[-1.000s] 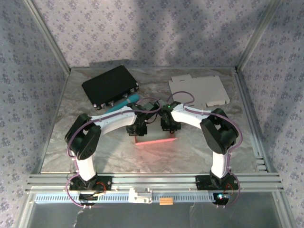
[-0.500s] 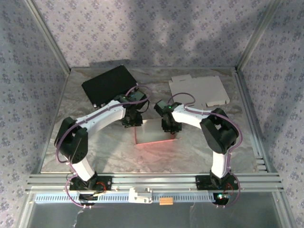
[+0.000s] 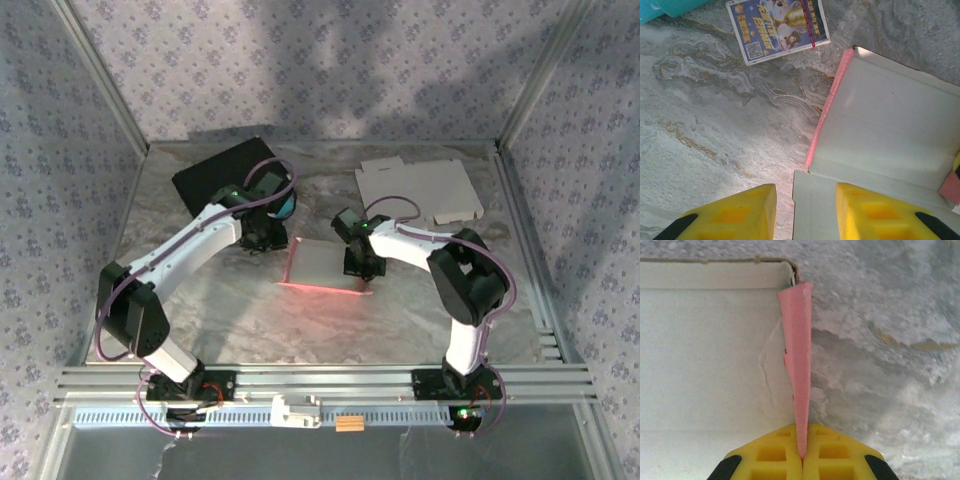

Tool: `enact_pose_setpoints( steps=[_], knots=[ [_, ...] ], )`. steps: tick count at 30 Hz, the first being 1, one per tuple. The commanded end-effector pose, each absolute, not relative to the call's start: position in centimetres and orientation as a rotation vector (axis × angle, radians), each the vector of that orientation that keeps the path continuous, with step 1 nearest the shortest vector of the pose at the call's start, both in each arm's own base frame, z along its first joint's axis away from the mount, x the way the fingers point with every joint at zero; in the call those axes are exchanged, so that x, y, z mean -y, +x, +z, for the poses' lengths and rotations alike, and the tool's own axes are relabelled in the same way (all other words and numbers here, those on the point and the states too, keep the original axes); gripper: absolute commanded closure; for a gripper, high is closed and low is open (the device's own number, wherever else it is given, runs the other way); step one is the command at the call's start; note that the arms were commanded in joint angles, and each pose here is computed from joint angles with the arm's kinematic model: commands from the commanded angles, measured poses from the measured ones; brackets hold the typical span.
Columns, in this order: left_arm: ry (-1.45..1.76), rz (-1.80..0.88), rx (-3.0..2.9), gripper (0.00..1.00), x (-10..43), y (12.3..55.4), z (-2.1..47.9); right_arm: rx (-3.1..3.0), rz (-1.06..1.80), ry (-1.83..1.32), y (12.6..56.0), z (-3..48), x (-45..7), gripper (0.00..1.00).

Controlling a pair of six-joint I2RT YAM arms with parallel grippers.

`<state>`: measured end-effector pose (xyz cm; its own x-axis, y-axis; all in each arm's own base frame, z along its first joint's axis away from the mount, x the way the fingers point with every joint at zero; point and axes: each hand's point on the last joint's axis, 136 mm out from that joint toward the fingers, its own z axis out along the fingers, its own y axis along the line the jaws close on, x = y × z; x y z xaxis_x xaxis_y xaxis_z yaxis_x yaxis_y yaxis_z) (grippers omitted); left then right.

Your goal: Fold the paper box

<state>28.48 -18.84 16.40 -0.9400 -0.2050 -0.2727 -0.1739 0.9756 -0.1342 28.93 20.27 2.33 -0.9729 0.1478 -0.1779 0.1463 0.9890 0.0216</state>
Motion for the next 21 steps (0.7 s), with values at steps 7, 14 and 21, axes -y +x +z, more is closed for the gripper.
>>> enact_pose_setpoints(
  steps=[7, 14, 21],
  knots=[
    [-0.296, -0.228, -2.721, 0.63, 17.9, 29.0, 21.9, -2.853, 0.114, 0.994, 25.4, 6.2, -18.1, 1.0],
    [-0.284, -0.265, -2.682, 0.63, 17.6, 28.6, 23.0, -2.64, 0.283, 1.552, 23.8, 6.4, -19.8, 1.0],
    [-0.261, -0.287, -2.651, 0.63, 16.6, 27.5, 24.2, -2.534, 0.282, 1.837, 21.9, 3.7, -21.0, 1.0]
  ],
)
